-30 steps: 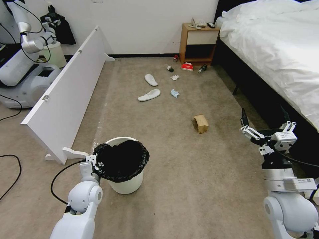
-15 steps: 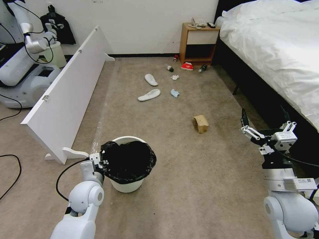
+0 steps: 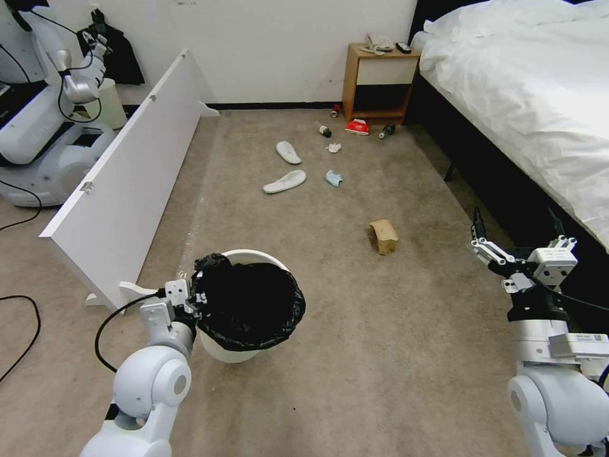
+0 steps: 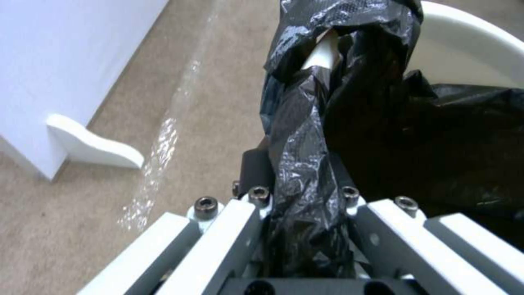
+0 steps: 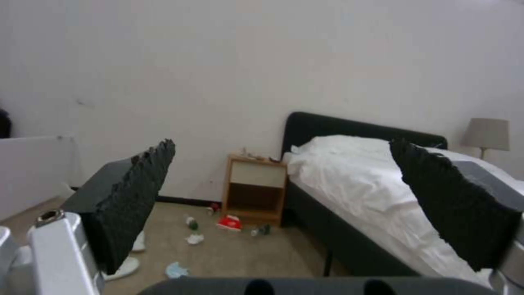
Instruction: Pick up the trash bin, then pick up the garbage from the floor and place it into the trash bin.
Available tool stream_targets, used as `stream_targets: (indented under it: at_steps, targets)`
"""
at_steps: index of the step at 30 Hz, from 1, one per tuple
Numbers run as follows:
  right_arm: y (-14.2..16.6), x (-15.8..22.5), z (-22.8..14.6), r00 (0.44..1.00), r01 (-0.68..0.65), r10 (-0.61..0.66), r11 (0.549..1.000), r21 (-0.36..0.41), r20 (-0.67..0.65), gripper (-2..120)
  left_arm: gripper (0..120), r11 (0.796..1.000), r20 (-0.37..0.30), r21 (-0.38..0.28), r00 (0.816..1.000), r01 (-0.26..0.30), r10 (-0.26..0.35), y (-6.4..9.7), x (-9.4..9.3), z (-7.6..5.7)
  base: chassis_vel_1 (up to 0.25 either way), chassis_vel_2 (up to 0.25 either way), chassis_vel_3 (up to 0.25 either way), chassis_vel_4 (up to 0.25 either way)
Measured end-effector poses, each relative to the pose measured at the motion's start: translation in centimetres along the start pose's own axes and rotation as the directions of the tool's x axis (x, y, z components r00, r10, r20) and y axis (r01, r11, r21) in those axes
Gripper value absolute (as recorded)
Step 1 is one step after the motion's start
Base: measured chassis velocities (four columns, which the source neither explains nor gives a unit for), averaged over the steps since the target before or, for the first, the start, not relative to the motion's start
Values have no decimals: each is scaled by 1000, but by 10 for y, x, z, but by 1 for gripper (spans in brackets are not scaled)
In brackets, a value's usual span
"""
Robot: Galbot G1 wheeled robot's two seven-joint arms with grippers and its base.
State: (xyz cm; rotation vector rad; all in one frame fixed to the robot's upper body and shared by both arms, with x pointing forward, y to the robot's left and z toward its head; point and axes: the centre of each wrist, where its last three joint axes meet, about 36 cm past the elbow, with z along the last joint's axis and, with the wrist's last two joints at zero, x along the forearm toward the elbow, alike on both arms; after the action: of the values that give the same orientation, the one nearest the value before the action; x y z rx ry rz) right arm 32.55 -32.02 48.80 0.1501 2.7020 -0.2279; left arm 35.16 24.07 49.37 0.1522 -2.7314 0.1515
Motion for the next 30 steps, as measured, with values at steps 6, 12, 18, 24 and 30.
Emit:
stream_targets:
  at_steps: [6, 12, 18, 24, 30]
  targets:
    - [-10, -8, 20, 999, -26, 26, 1000, 2, -39, 100, 5, 1000, 35, 8, 999, -16, 15, 1, 10, -12, 0, 0, 0, 0]
    - [-13, -10, 34, 996, -41, 39, 999, -13, -84, 100, 5, 1000, 47, 12, 999, -21, 20, 1, 10, -16, 0, 0, 0, 0]
    - [-18, -11, 48, 992, -48, 45, 999, -21, -119, 100, 5, 999, 64, 23, 998, -23, 21, 3, 9, -22, 0, 0, 0, 0]
    - [-19, -11, 53, 992, -36, 35, 999, -11, -121, 100, 5, 998, 68, 39, 997, -40, 37, 2, 8, -26, 0, 0, 0, 0]
    - [-20, -11, 56, 991, -32, 31, 999, -5, -130, 100, 5, 996, 62, 58, 996, -61, 57, 2, 10, -27, 0, 0, 0, 0]
